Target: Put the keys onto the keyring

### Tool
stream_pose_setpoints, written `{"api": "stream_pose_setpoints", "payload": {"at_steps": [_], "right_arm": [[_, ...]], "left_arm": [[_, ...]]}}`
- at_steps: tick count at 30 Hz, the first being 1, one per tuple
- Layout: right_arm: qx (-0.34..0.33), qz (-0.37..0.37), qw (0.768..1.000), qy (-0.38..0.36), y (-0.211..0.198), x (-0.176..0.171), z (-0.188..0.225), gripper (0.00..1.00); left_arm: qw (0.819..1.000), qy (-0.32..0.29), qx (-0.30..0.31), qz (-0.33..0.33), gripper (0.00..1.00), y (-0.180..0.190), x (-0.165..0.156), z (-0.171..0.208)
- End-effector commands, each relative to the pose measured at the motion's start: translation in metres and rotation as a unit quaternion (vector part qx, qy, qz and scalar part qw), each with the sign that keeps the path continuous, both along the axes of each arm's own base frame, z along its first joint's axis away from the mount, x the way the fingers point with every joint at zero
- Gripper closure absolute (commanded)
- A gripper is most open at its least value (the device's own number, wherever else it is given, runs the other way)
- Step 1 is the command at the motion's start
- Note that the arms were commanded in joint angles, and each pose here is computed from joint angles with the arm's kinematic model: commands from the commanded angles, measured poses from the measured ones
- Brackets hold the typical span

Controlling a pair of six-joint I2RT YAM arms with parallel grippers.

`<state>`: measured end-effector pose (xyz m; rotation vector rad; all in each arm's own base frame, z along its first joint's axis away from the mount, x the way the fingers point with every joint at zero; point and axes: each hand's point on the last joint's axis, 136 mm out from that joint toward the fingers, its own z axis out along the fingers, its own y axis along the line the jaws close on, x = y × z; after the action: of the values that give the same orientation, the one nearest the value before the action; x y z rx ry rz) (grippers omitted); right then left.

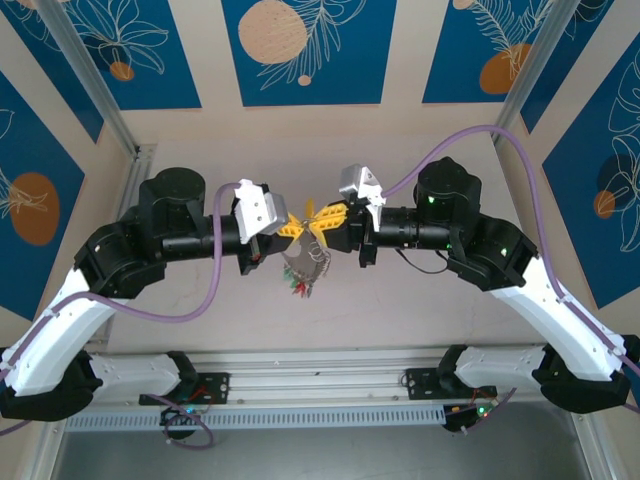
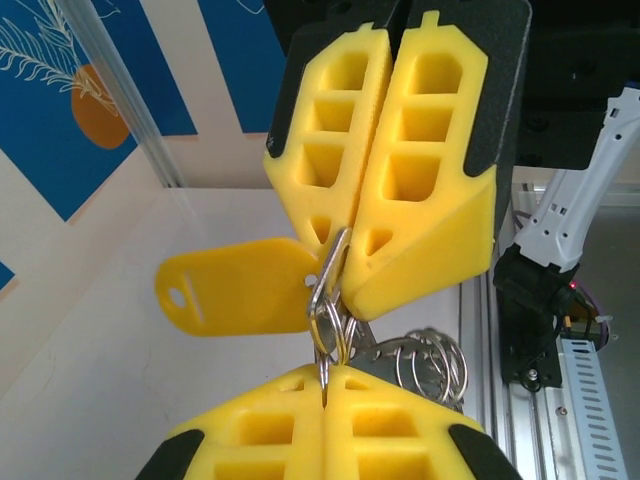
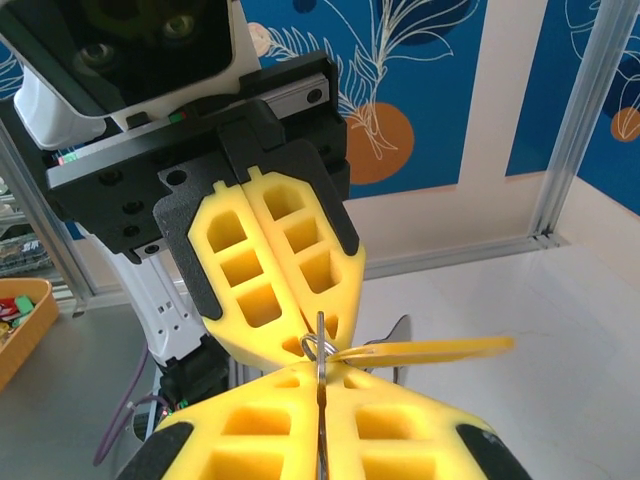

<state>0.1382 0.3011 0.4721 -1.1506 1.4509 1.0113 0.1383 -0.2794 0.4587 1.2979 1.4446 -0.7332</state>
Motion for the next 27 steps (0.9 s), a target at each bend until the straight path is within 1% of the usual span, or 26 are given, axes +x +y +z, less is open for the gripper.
{"api": "stream_pose_setpoints", "payload": {"at_steps": [1,3,5,10,15,20,23,27], "right_arm": [[0.029,-0.003,0.999,-0.022,-0.001,0.001,0.018,0.92],[0.032,0.005,0.999,-0.02,-0.002,-0.002,0.02,0.91],[0.034,0.018,0.999,-0.013,-0.001,-0.007,0.021,0.86],[0.026,0.032,0.999,-0.003,0.001,-0.009,0.019,0.83],[0.02,0.009,1.0,-0.003,-0.001,-0.002,0.015,0.91],[0.016,0.001,1.0,-0.003,-0.006,-0.002,0.01,0.92],[0.021,0.0,1.0,-0.008,-0.01,-0.004,0.009,0.95],[-0.001,-0.016,1.0,-0.016,-0.013,0.0,0.001,0.96]], "left_arm": [[0.999,-0.01,-0.032,-0.04,1.0,0.001,-0.019,0.019],[0.998,-0.01,-0.032,-0.045,1.0,0.001,-0.021,0.019],[0.998,-0.007,-0.029,-0.05,1.0,0.001,-0.023,0.019],[0.998,0.002,-0.017,-0.06,1.0,-0.003,-0.024,0.012],[0.998,0.004,-0.012,-0.062,1.0,-0.004,-0.024,0.009],[0.998,0.001,-0.022,-0.065,1.0,-0.001,-0.027,0.015],[0.997,0.002,-0.023,-0.07,1.0,-0.001,-0.029,0.016],[0.997,0.003,-0.021,-0.067,1.0,-0.001,-0.028,0.016]]}}
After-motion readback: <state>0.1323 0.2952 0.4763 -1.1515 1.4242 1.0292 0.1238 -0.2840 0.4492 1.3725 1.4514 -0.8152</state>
